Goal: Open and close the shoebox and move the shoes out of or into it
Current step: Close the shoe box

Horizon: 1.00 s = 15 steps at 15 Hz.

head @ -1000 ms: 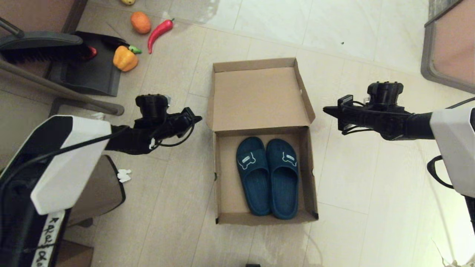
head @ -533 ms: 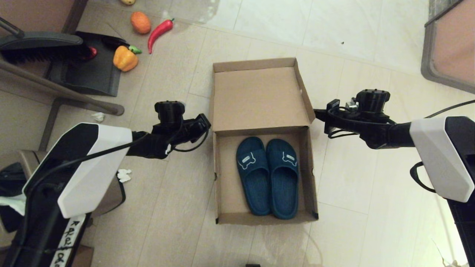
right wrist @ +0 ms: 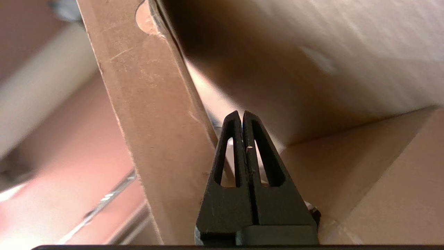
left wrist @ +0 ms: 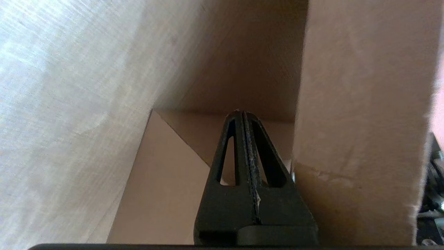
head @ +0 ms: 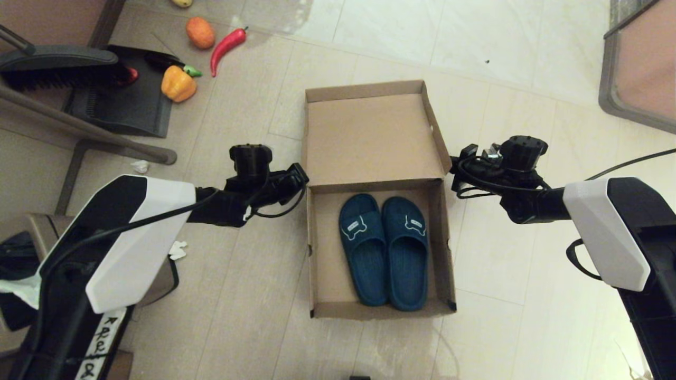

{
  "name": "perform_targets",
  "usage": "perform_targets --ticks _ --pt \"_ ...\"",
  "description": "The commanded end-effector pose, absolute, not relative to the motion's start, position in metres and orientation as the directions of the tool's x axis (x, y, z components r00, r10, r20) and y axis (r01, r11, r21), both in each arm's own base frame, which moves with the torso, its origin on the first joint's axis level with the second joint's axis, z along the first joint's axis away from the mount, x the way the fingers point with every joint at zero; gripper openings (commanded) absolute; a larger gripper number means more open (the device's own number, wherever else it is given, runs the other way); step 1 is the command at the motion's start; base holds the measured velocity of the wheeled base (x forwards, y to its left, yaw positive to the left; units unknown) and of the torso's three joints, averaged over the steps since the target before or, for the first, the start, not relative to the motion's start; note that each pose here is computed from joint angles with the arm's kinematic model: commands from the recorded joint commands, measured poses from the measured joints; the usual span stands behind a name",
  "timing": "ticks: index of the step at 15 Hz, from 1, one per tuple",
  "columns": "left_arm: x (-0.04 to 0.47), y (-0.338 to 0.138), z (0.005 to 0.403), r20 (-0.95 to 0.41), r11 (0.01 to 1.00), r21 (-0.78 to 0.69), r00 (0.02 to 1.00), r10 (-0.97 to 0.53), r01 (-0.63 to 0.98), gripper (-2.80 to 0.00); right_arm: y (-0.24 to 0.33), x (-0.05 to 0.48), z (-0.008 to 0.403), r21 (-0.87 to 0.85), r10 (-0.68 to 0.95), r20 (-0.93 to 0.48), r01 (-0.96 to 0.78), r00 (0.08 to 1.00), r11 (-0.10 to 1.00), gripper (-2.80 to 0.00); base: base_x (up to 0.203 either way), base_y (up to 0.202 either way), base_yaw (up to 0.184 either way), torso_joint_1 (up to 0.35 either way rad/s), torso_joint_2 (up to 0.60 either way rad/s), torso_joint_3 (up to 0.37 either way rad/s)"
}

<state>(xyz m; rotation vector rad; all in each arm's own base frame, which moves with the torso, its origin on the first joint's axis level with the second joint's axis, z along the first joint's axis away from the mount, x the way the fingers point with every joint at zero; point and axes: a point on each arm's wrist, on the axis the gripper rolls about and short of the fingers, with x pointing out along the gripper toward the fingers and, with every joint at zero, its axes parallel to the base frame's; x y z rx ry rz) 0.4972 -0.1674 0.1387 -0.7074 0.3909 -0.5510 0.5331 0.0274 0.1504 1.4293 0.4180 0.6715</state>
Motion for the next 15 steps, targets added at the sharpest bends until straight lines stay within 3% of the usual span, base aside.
perform_targets --ticks 1,6,11,15 --pt "0.494 -0.174 0.142 -0.147 0.619 -0.702 0.78 -0.609 0.351 -2.8 0.026 0.535 0.145 0.986 0.652 0.142 -0.166 0.745 -0.025 -2.8 0.0 0.0 0.0 0.0 0.0 0.0" --pt "0.49 -0.18 0.147 -0.14 0.613 -0.701 0.773 -0.619 0.364 -2.8 0.016 0.532 0.155 0.971 0.683 0.22 -0.225 0.696 -0.084 -2.8 0.0 0.0 0.0 0.0 0.0 0.0" --pt "0.489 -0.173 0.16 -0.121 0.614 -0.697 0.783 -0.61 0.37 -2.8 0.0 0.52 0.179 0.94 0.759 0.313 -0.3 0.571 -0.163 -2.8 0.0 0.0 0.0 0.0 0.0 0.0" --pt "0.492 -0.152 0.16 -0.152 0.638 -0.7 0.806 -0.572 0.321 -2.8 -0.011 0.509 0.164 0.962 0.786 0.267 -0.21 0.558 -0.177 -2.8 0.0 0.0 0.0 0.0 0.0 0.0"
